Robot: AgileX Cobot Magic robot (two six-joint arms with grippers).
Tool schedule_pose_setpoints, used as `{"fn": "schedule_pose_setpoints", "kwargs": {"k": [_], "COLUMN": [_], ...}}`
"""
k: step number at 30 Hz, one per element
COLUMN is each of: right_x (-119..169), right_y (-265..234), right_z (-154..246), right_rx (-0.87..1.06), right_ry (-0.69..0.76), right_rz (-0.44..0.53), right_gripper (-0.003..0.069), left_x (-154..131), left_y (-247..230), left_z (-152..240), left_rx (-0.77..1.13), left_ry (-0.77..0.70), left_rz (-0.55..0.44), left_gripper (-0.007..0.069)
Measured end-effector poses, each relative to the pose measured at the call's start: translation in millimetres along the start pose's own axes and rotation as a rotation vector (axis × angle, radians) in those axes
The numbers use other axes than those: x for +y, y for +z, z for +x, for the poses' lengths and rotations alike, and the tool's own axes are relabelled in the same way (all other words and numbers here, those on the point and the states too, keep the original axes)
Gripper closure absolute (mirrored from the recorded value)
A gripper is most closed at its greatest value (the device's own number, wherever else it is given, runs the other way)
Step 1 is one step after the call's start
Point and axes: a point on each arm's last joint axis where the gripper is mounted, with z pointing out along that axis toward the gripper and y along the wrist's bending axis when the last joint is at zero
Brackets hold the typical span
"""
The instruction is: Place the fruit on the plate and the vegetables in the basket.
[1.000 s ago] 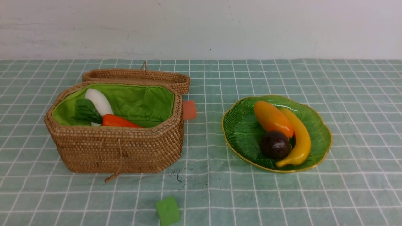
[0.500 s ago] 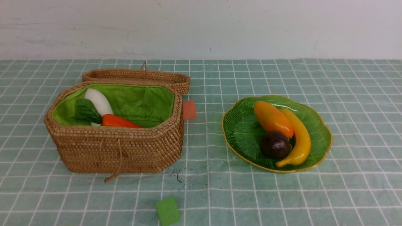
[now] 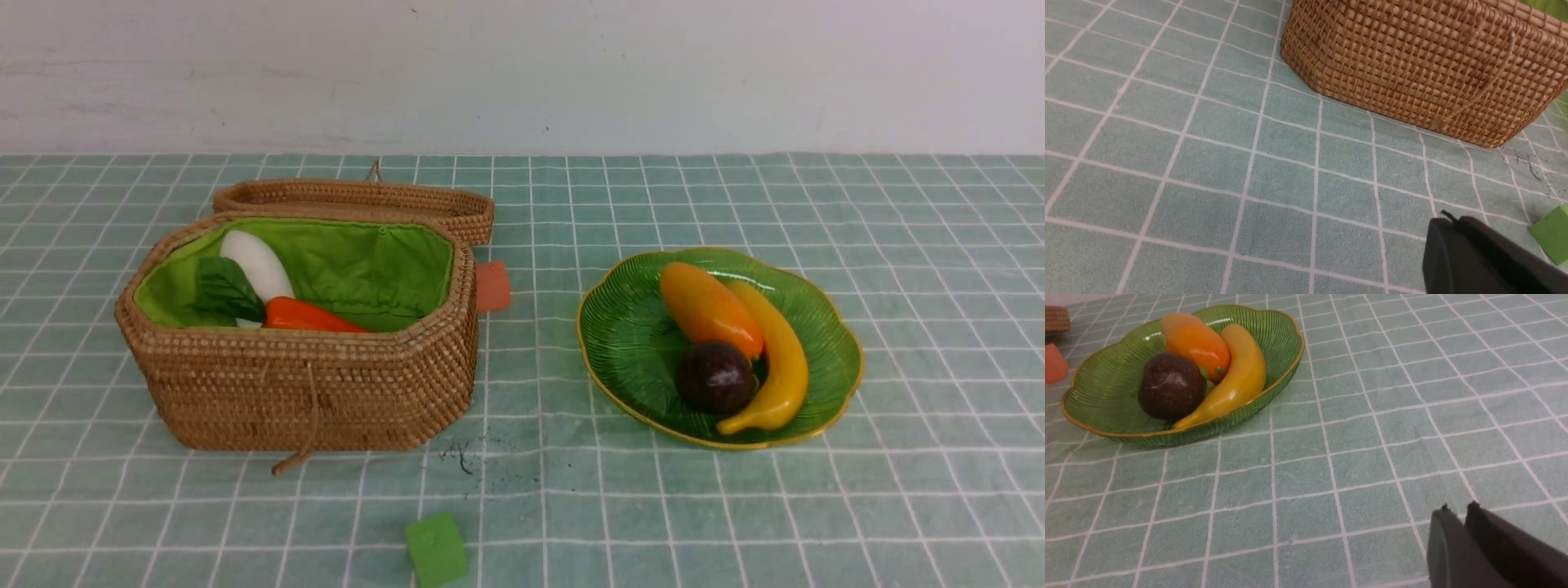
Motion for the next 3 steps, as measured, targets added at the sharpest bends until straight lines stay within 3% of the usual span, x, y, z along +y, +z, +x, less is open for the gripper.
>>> {"fn": "schedule_pose_setpoints", "kwargs": {"k": [3], "right_x": [0.0], "right_y": [0.0], "right_z": [0.0], "right_rx": [0.000], "right_ry": [0.000], "right_rz": [0.000], "right_gripper": [0.0589], "left_x": [0.0], "left_y": [0.0], "left_z": [0.0], "left_rx": [0.000], "left_ry": [0.000], "left_rz": [0.000], "left_gripper": [0.0638]}}
